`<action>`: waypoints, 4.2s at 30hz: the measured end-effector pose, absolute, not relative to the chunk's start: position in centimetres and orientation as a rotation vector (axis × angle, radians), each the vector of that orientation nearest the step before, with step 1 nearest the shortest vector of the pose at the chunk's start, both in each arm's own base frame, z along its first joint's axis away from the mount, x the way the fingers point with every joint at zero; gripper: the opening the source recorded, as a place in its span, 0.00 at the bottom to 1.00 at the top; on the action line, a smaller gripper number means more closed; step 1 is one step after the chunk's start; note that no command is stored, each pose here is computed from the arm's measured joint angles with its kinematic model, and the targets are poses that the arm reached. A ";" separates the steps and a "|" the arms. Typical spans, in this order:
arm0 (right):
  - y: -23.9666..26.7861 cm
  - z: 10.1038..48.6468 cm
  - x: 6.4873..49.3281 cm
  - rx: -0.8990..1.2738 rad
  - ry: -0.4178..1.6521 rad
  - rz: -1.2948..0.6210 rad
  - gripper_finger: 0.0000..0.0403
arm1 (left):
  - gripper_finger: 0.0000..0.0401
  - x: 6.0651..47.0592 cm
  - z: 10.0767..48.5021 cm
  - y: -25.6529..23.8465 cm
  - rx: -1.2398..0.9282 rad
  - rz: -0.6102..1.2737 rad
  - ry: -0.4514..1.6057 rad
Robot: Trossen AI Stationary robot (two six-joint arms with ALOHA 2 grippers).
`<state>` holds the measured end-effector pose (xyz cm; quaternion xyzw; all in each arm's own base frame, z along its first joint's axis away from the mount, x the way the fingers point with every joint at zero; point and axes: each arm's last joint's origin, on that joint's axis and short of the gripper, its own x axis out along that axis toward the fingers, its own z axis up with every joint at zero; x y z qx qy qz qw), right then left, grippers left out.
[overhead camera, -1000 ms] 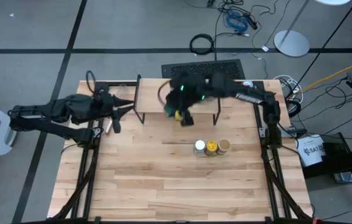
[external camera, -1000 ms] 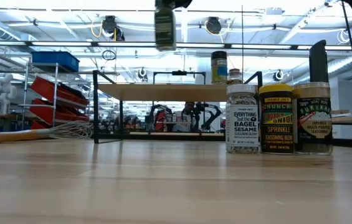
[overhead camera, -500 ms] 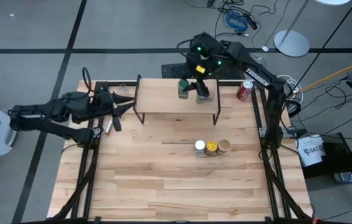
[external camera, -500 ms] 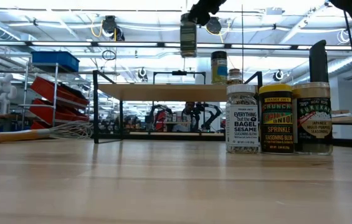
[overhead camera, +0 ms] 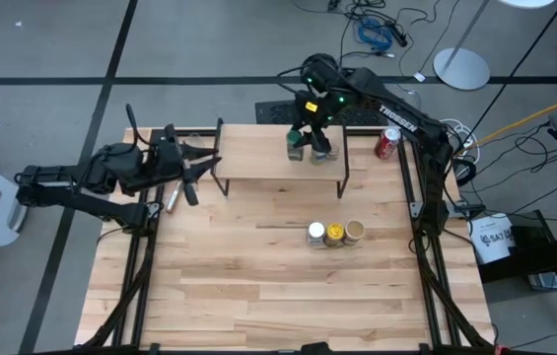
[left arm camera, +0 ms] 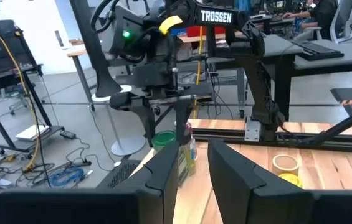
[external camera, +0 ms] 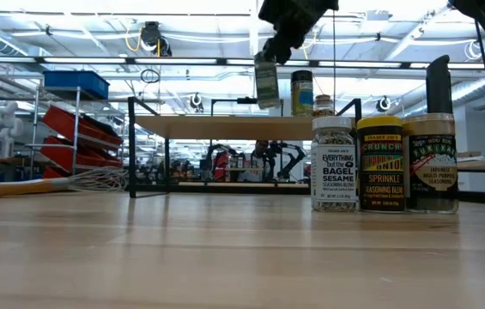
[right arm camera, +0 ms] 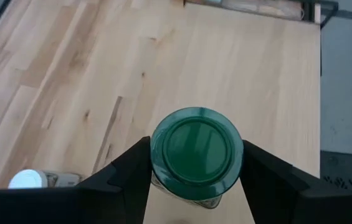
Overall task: Shelf spices
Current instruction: Put the green seasoning bottle on the shelf, then put the white seasoning bottle on the shelf
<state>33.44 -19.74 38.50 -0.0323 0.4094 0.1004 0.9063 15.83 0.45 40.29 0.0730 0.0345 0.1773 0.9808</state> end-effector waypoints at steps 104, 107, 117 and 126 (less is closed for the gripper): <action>-0.9 44.9 25.7 -0.018 1.033 -0.119 0.69 | 0.24 25.1 37.2 -0.2 0.473 0.073 0.088; 0.8 42.4 26.1 -0.038 1.063 -0.110 0.69 | 0.24 26.1 37.1 -0.3 0.577 0.072 0.053; 3.3 31.3 24.8 0.022 0.880 -0.083 0.68 | 0.26 28.6 34.0 0.6 0.187 0.050 0.187; 4.3 25.0 23.1 0.086 0.866 -0.071 0.68 | 0.45 32.8 29.2 0.5 0.062 -0.017 0.305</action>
